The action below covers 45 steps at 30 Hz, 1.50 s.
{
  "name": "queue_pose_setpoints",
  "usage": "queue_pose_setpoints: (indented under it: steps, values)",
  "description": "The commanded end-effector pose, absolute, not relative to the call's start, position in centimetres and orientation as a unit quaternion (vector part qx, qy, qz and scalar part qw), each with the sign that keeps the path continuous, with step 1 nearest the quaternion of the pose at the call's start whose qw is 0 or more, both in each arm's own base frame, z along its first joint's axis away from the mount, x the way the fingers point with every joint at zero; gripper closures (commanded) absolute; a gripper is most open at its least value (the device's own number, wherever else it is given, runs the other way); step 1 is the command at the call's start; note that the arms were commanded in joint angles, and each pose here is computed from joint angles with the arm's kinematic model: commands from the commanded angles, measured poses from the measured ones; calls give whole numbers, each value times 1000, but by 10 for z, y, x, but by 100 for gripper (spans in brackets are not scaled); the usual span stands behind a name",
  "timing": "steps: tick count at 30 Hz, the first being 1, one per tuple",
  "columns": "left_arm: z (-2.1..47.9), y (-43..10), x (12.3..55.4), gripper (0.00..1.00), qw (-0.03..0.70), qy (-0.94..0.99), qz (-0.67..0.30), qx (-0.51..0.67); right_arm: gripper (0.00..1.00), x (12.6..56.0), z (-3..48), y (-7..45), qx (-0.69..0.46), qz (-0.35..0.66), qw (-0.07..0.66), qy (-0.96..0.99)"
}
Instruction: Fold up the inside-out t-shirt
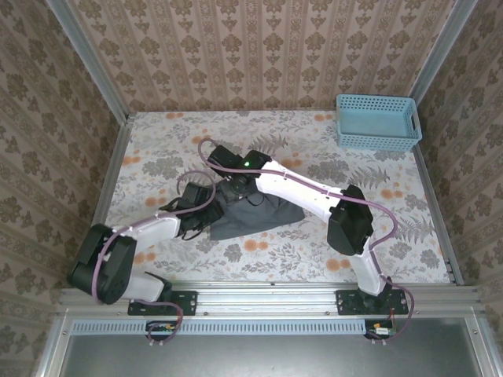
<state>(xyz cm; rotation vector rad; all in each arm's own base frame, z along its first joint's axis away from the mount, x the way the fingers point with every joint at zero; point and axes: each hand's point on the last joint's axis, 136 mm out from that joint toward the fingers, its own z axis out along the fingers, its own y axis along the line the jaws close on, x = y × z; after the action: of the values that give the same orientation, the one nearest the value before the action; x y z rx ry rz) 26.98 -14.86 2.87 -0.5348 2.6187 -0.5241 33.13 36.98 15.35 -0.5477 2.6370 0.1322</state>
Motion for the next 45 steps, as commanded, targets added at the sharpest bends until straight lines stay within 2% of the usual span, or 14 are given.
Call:
queue_pose_setpoints:
  steps: [1,5,9,12,17,21,24,29,32,35,40,45]
  values:
    - [29,-111,245,42,198,949,-121,-213,44,323,207,372,-215,95,260,937]
    - [70,-111,258,39,238,948,-121,-173,37,336,224,323,-178,63,309,932]
    - [108,-141,274,30,263,952,-123,-99,37,357,190,259,-104,27,278,955]
    - [128,-173,285,26,273,957,-96,-30,37,364,170,230,-67,29,266,961]
    - [124,-238,295,23,247,962,-97,59,37,368,140,187,10,40,249,968]
    - [114,-275,299,22,227,965,-82,101,37,367,120,173,30,46,235,970]
    - [101,-282,303,31,212,969,-67,105,37,364,110,171,30,40,227,973]
    - [92,-273,298,59,202,973,-52,102,36,364,104,167,30,32,226,973]
    - [93,-259,289,84,208,973,-51,85,36,367,99,166,32,33,222,974]
    - [98,-234,274,96,227,971,-53,48,36,373,95,173,23,45,221,974]
    - [96,-175,236,97,254,965,-53,-43,36,380,74,177,16,37,205,978]
    - [73,-139,202,87,246,960,-76,-112,37,384,51,177,17,18,182,983]
